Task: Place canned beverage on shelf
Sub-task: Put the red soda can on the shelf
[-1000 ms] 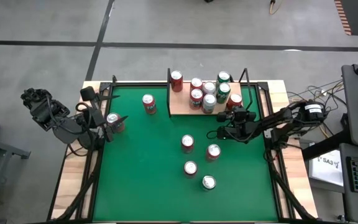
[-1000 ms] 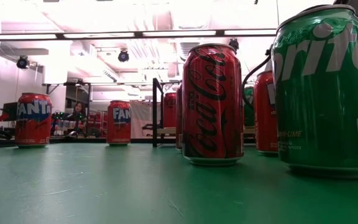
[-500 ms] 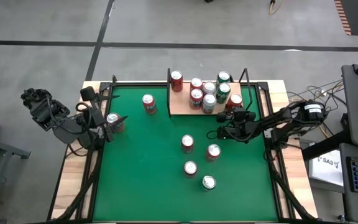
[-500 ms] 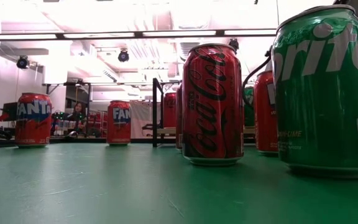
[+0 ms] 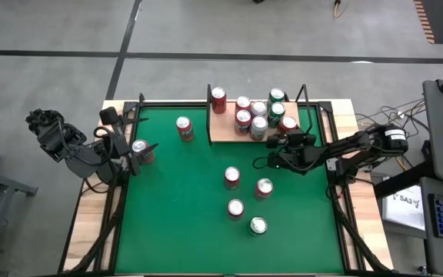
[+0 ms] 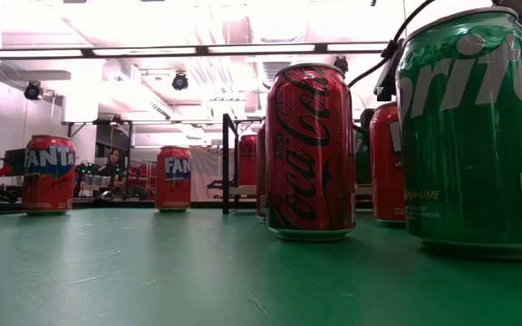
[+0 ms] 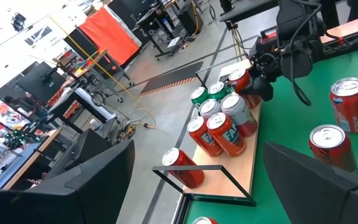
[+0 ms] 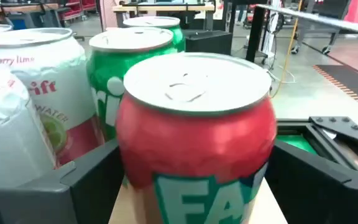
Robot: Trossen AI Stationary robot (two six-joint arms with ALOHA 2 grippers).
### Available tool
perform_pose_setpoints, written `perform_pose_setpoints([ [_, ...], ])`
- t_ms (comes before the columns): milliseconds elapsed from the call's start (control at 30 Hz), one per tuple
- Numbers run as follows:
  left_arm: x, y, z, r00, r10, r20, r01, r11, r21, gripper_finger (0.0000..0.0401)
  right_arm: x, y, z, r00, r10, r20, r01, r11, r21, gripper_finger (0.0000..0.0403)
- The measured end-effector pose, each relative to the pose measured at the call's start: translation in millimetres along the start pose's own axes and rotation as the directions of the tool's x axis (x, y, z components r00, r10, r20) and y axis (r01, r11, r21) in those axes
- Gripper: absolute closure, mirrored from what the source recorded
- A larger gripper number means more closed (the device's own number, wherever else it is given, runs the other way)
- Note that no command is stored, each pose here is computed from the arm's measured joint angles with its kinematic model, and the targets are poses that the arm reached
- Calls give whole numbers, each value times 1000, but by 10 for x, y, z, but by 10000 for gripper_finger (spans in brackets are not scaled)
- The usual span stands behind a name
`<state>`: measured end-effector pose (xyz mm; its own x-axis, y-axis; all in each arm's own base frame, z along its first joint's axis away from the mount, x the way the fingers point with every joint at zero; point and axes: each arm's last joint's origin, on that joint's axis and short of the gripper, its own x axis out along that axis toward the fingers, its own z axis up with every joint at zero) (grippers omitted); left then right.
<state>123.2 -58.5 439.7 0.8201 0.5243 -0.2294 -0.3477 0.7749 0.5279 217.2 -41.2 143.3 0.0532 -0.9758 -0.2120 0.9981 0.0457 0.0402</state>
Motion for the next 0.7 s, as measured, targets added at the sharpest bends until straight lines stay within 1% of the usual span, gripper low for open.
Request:
perform_pose_setpoints([
  [200,0,0,0,1000,-1,0,1,1000,0,66,-34,-47,131,1000,7,11,-7,1000,0,67],
  [467,0,0,0,1000,-1,0,1,1000,-1,66,-97,-124,379,999,29,33,-28,999,-19,66],
  [700,0,0,0,1000,-1,0,1,1000,-20,66,-162,-228,611,997,73,30,-74,997,28,65],
])
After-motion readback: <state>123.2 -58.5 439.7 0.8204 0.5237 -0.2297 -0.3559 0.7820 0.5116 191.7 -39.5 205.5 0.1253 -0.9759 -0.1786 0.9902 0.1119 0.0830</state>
